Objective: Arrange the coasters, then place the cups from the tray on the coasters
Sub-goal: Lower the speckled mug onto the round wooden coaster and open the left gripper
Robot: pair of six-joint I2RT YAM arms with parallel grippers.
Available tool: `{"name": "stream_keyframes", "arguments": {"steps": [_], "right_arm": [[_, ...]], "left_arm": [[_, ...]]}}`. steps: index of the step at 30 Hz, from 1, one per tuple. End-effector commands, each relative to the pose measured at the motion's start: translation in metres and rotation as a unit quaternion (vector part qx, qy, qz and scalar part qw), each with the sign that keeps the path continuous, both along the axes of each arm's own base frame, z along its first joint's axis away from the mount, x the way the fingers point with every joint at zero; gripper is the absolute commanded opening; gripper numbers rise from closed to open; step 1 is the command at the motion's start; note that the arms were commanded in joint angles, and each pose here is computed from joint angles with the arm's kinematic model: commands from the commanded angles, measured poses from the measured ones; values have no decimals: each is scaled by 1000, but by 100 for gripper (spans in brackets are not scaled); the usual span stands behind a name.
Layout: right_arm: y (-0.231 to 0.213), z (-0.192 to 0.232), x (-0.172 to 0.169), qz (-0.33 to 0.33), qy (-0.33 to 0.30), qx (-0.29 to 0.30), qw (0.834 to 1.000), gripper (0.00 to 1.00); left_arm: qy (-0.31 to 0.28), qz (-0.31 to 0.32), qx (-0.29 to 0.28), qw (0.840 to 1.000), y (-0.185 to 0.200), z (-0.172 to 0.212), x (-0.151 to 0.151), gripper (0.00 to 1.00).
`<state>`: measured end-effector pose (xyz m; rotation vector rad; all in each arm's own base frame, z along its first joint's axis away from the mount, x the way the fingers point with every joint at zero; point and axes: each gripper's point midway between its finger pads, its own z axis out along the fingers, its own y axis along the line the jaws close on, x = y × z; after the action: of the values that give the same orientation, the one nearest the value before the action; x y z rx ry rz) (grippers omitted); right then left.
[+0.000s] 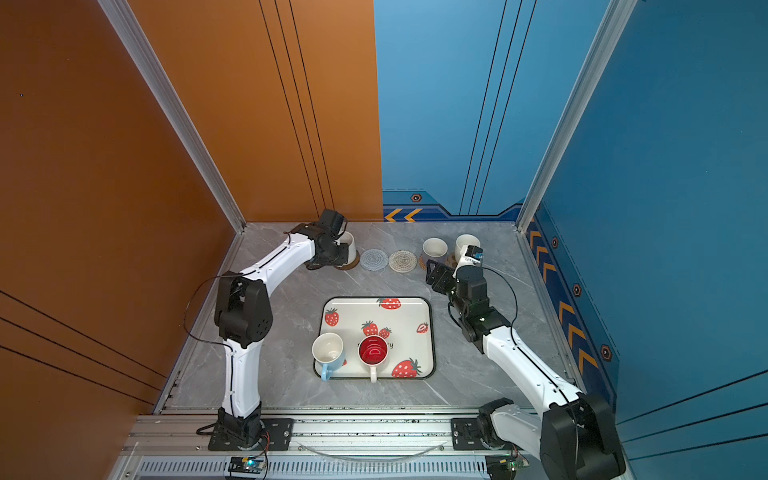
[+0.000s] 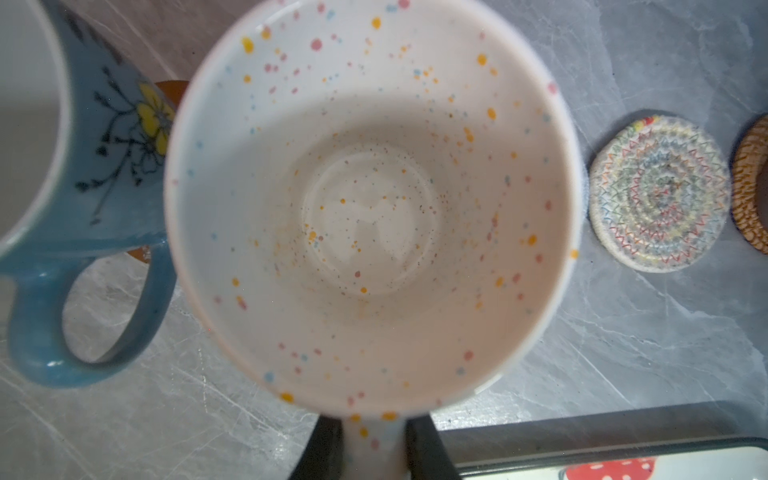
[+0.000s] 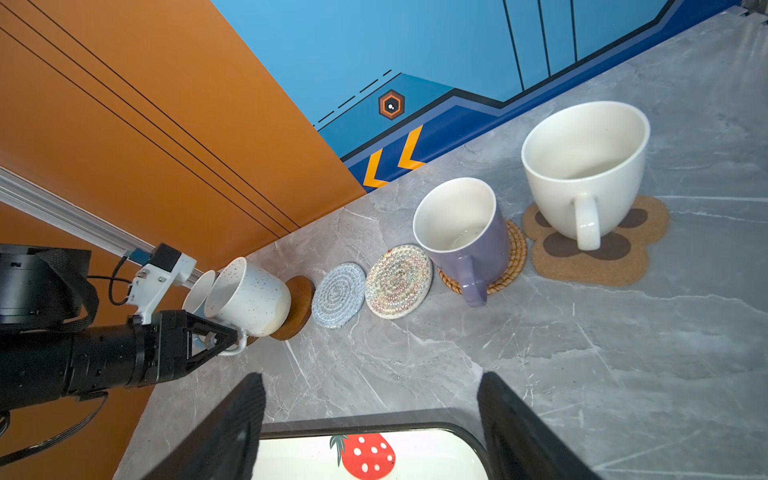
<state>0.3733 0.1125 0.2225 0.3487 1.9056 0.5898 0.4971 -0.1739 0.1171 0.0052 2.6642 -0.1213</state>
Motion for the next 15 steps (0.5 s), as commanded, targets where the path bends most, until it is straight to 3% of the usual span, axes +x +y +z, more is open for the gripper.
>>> {"name": "stream_keyframes", "arguments": {"steps": [1, 15], "right_arm": [[1, -3, 1, 4, 12, 6, 1000, 79], [3, -3, 3, 10, 17, 7, 1000, 79]], "left_arm": [[-48, -1, -14, 999, -2, 26, 23, 0], [-49, -7, -19, 999, -4, 20, 37, 0]]}}
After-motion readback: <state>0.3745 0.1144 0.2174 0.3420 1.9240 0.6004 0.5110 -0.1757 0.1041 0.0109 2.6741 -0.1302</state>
